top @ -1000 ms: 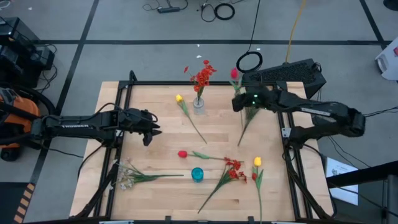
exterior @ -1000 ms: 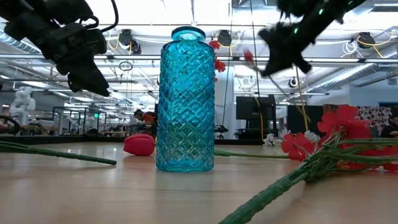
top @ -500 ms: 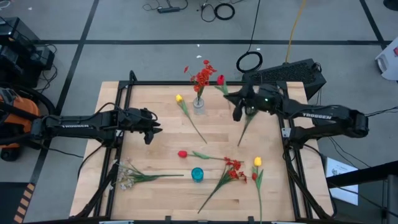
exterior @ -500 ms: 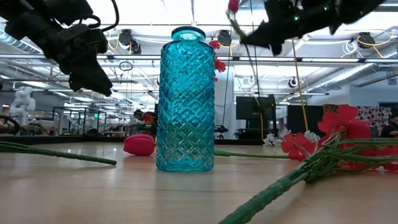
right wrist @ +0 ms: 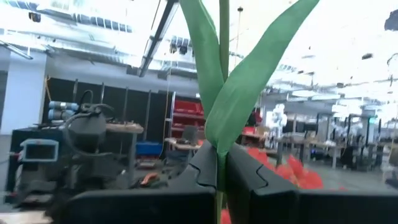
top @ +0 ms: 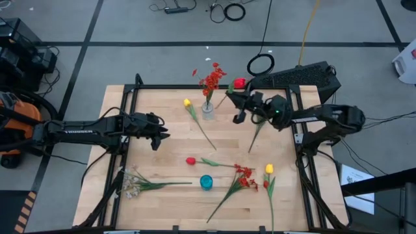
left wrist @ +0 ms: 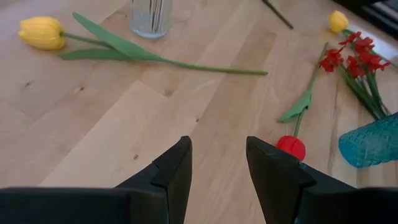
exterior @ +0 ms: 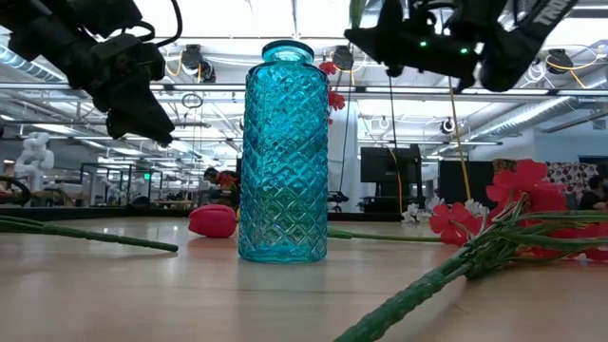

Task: Sort flowers into vase by color
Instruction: Put the top red flower into the transparent vase

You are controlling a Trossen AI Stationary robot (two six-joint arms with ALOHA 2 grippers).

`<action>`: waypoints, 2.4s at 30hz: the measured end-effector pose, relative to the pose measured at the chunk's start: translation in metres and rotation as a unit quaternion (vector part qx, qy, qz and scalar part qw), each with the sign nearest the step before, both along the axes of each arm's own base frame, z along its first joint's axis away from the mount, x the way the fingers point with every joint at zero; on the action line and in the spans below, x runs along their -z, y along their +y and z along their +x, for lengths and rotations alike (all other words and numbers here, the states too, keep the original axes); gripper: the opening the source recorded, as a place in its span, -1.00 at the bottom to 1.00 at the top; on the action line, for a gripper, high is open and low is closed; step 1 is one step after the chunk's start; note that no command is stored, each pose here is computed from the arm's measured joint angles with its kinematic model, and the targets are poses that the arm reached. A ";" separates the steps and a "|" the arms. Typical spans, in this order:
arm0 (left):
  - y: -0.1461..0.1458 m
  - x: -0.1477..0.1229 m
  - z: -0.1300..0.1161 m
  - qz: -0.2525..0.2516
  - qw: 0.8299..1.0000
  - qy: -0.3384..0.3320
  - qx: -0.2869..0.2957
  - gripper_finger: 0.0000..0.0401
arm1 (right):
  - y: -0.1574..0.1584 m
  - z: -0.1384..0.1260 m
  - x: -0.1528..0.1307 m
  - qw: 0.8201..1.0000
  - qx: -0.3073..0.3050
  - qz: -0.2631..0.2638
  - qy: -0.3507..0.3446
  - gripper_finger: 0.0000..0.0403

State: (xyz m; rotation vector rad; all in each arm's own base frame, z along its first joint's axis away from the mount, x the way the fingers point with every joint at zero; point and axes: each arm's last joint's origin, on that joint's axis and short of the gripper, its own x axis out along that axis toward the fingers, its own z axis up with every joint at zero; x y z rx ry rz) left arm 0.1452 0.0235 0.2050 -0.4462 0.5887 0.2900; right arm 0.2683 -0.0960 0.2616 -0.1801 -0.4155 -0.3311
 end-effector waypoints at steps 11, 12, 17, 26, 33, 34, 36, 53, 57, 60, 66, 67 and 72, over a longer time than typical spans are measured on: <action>0.001 0.000 0.000 0.006 1.000 0.000 -0.008 -0.22 | -0.023 0.035 -0.001 1.000 0.020 -0.013 -0.008 -1.00; 0.001 0.000 0.000 0.006 1.000 0.000 -0.008 -0.22 | -0.025 0.036 -0.001 1.000 0.021 -0.013 -0.008 -1.00; 0.001 0.000 0.000 0.007 1.000 0.000 -0.009 -0.22 | -0.030 0.044 0.007 1.000 0.022 -0.003 0.003 -1.00; 0.001 0.000 0.000 0.008 1.000 0.000 -0.009 -0.22 | -0.030 0.048 0.013 0.999 0.018 0.011 0.026 -1.00; 0.001 0.000 0.000 0.017 1.000 0.002 -0.017 -0.22 | -0.027 0.040 -0.003 1.000 0.021 0.002 0.014 -1.00; 0.001 0.000 0.000 0.018 1.000 0.002 -0.018 -0.22 | -0.027 0.040 -0.004 1.000 0.021 0.003 0.017 -1.00; 0.002 0.000 0.000 0.019 1.000 0.003 -0.019 -0.22 | -0.026 0.039 -0.005 0.999 0.021 0.006 0.024 -1.00; 0.002 0.000 0.000 0.022 1.000 0.003 -0.022 -0.22 | -0.028 0.045 0.015 0.991 0.024 0.037 0.126 -0.94; 0.002 0.000 0.000 0.021 1.000 0.003 -0.022 -0.22 | -0.029 0.045 0.018 0.989 0.030 0.058 0.135 -0.87; 0.002 0.000 0.000 0.021 1.000 0.003 -0.022 -0.22 | -0.030 0.045 0.021 0.985 0.049 0.093 0.138 -0.79; 0.002 0.000 0.000 0.019 1.000 0.002 -0.024 -0.22 | -0.027 0.048 0.029 0.974 0.038 0.138 0.176 -0.56; 0.002 0.000 0.000 0.019 1.000 0.002 -0.024 -0.22 | -0.026 0.050 0.029 0.971 0.036 0.141 0.192 -0.51; 0.002 0.000 0.000 0.018 1.000 0.002 -0.024 -0.22 | -0.021 0.064 0.022 0.944 0.030 0.161 0.285 -0.29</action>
